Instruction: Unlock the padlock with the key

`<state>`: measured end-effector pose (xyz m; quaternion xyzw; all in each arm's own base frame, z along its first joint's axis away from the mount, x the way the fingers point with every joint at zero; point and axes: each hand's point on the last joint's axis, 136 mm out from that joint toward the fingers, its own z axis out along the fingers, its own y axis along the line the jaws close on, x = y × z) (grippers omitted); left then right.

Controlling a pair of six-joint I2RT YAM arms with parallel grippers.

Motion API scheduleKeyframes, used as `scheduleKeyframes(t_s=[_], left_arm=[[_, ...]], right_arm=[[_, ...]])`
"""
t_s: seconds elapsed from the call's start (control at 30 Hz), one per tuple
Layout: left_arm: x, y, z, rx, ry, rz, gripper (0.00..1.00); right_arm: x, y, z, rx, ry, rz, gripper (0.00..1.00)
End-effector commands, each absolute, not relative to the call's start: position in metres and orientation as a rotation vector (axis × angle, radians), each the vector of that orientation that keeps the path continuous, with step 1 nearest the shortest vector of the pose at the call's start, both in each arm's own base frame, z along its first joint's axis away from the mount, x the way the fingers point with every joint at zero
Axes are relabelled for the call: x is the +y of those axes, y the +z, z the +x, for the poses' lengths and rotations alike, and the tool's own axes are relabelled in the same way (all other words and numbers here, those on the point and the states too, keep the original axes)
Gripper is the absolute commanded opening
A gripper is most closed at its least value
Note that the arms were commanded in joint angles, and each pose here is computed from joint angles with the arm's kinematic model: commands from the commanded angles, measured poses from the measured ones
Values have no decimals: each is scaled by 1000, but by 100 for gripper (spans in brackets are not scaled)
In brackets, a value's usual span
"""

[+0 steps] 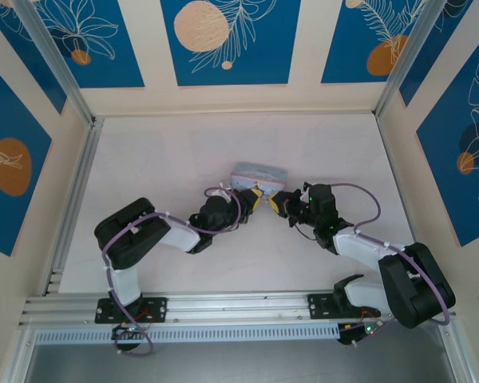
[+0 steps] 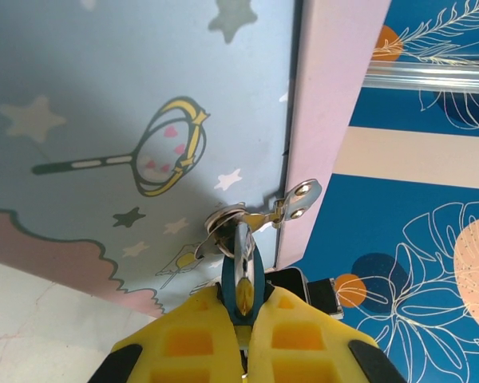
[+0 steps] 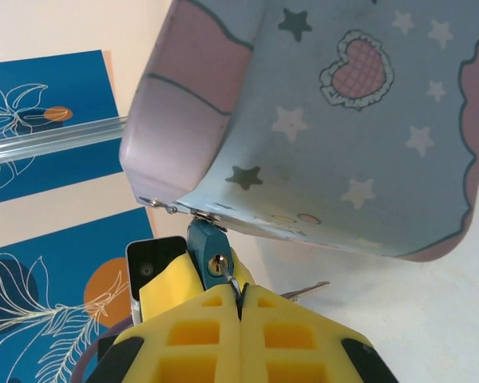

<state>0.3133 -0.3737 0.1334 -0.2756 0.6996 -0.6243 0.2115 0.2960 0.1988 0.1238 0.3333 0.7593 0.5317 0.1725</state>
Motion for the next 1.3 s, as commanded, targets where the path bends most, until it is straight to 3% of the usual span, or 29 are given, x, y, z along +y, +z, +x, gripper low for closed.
scheduleKeyframes(t_s=[0.0,1.27], left_arm=[[-380,152,316,1870,-1807,-746,0],[-393,169,308,1842,-1891,-717,0]], right_arm=[[204,135,304,2129,1516,925,0],[223,124,309,2144,1606,666,0]])
